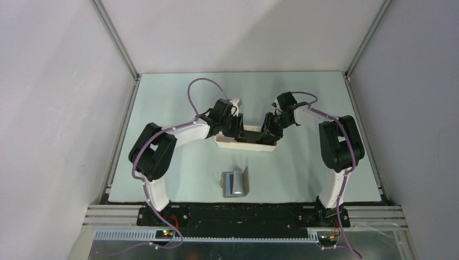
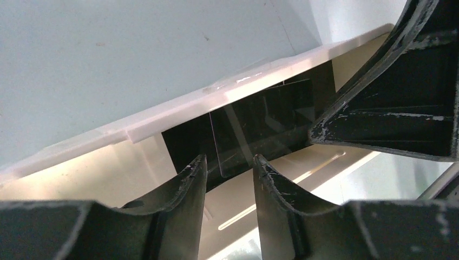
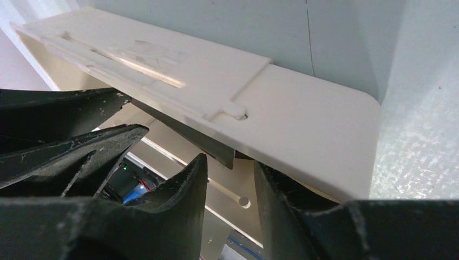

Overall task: Put the credit cards into the card holder
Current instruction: Pick up the credit card from the storage box.

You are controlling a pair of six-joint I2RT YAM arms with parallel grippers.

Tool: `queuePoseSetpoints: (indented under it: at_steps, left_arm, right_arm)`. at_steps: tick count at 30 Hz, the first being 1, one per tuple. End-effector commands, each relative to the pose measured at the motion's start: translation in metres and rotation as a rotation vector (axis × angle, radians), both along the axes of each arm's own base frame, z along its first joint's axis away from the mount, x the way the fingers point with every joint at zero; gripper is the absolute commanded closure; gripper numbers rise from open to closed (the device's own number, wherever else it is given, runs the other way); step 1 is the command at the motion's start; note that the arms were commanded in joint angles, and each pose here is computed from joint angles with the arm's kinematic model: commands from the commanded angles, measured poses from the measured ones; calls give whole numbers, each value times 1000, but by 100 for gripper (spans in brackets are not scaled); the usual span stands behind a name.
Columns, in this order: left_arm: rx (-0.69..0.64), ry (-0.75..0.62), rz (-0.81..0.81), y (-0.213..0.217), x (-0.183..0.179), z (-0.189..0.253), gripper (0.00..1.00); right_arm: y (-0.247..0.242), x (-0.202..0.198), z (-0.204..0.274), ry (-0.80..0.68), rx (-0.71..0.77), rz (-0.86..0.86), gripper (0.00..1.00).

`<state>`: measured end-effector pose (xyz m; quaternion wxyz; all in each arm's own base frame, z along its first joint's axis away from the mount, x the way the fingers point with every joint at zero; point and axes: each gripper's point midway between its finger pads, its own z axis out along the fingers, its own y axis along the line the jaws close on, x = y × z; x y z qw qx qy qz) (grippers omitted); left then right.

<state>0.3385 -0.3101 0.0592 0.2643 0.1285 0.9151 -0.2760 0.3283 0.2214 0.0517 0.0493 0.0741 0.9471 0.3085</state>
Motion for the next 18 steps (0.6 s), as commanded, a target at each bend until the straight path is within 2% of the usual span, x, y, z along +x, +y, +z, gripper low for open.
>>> queuePoseSetpoints:
  at_steps: [1,8,18]
  left_arm:
    - [-4,8,14,-8,4,0,58]
    - [-1,33,7,-11,2,-8,63]
    - [9,40,3,-10,2,-10,78]
  right_arm:
    - [3,16,-3,-33,-9,-27,60]
    - [13,22,8,-66,50,-22,64]
    - [22,21,37,-132,88,-1,69]
